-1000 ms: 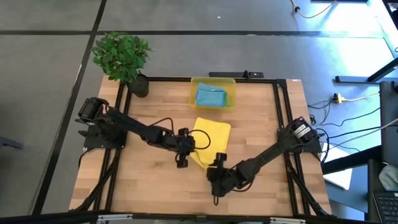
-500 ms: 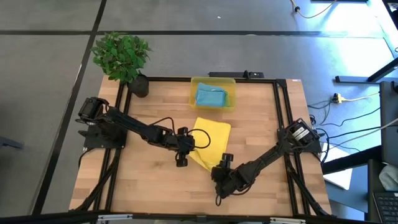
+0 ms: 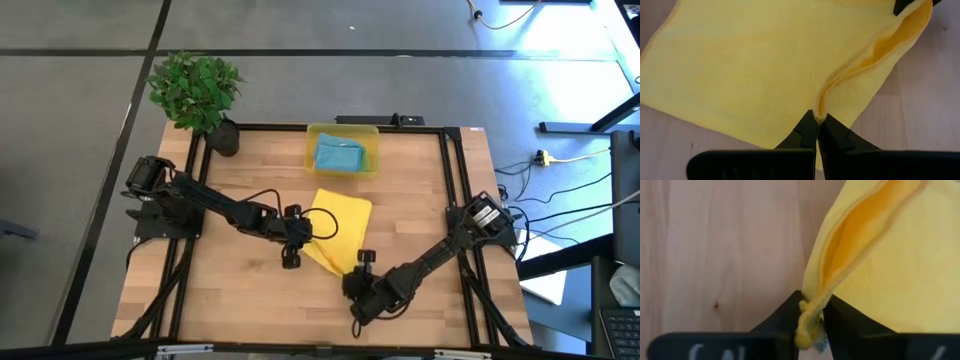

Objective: Fold microfiber towels
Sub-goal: Fold the yellow microfiber cloth

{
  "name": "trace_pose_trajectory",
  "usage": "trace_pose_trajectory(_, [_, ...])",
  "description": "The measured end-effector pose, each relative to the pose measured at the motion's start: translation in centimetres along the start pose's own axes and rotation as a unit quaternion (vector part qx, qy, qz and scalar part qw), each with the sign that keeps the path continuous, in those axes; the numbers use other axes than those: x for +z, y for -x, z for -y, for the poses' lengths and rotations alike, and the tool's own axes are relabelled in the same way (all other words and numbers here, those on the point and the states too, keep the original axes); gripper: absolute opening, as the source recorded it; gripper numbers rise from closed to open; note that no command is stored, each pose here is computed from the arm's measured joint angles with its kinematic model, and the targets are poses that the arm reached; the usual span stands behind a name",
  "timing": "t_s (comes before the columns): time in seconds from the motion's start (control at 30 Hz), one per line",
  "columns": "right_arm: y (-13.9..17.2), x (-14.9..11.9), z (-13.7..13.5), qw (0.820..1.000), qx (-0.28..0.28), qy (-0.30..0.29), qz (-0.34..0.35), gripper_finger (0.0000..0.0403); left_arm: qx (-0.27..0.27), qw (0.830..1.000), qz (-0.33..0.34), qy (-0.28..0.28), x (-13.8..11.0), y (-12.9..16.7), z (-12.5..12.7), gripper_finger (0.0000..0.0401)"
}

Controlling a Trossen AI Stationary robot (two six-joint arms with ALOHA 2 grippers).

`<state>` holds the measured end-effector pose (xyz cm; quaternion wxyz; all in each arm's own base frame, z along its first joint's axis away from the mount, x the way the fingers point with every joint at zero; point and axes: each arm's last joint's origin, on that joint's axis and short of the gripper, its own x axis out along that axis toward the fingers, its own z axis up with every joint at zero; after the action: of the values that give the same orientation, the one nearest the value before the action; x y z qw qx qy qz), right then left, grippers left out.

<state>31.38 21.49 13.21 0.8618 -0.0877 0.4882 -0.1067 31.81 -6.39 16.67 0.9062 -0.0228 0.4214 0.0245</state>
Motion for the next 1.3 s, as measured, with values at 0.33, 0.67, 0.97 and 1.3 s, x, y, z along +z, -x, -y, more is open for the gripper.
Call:
trace_pose_trajectory(0.33, [0.4, -0.4, -0.6, 0.999, 0.016, 0.045, -0.005, 0.0009, -0.014, 0.999, -0.036, -0.035, -1.3, 0.4, 2.1, 0.0000])
trace_pose_trajectory(0.67, [0.5, -0.1, -0.8, 0.998, 0.040, 0.055, -0.003, 0.0005, -0.045, 0.997, -0.033, -0.046, -2.3, 1.3, 5.5, 0.0000])
trace_pose_trajectory(0.97, [2.7, 0.5, 0.7, 0.997, 0.007, 0.080, 0.013, 0.0002, -0.078, 0.997, 0.025, -0.008, -2.0, 2.0, 8.0, 0.0000])
trace_pose_trajectory(1.3, [3.3, 0.2, 0.7, 0.997, 0.045, 0.055, -0.014, 0.0002, -0.103, 0.994, 0.042, -0.004, -2.2, 2.5, 9.4, 0.0000])
